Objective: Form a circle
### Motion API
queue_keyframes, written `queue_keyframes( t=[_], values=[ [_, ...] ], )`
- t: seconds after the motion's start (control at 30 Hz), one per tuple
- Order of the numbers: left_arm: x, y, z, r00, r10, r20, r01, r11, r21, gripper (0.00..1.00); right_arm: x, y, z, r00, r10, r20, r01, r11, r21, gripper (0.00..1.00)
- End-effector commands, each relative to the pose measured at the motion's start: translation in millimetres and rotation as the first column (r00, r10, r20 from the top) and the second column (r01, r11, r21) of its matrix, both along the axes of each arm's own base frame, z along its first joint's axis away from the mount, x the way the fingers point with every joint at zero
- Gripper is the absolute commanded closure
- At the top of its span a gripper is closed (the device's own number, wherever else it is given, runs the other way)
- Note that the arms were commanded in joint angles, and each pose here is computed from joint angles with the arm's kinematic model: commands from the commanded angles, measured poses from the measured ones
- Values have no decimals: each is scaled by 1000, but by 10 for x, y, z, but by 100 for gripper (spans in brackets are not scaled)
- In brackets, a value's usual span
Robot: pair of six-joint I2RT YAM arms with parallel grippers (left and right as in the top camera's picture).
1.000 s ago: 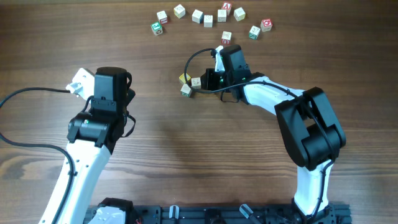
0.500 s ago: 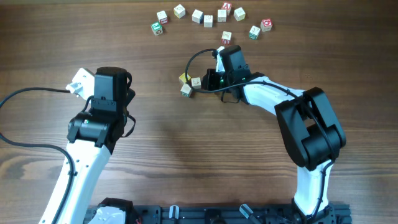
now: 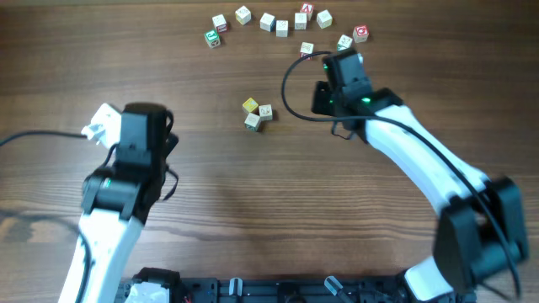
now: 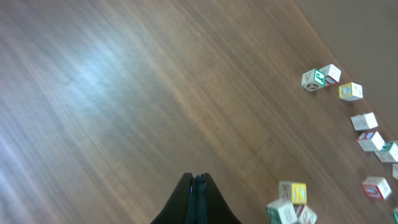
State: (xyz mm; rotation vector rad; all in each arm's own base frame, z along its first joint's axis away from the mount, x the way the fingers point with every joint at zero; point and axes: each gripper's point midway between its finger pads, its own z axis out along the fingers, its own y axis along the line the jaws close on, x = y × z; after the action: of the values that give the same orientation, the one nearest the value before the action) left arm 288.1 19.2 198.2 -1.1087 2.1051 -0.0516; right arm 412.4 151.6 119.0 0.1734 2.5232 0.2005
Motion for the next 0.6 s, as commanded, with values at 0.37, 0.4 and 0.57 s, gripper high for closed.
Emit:
queue_keyframes(
  t=[0.37,0.4,0.57],
  values=[
    [-996,-13,878,927,-202,315,185,979,84,96,-1455,-1019,2027,916,-130,380,139,990,1,89],
    [-1015,-7,889,925,-201,322,184,979,83,95,-1590,-1101,2097,905,-140,402,150,989,7,86],
    [-1016,-6,876,927,-202,316,185,979,84,35,-2228,-1597,2418,806,-240,541,259,965,41,23]
  ],
)
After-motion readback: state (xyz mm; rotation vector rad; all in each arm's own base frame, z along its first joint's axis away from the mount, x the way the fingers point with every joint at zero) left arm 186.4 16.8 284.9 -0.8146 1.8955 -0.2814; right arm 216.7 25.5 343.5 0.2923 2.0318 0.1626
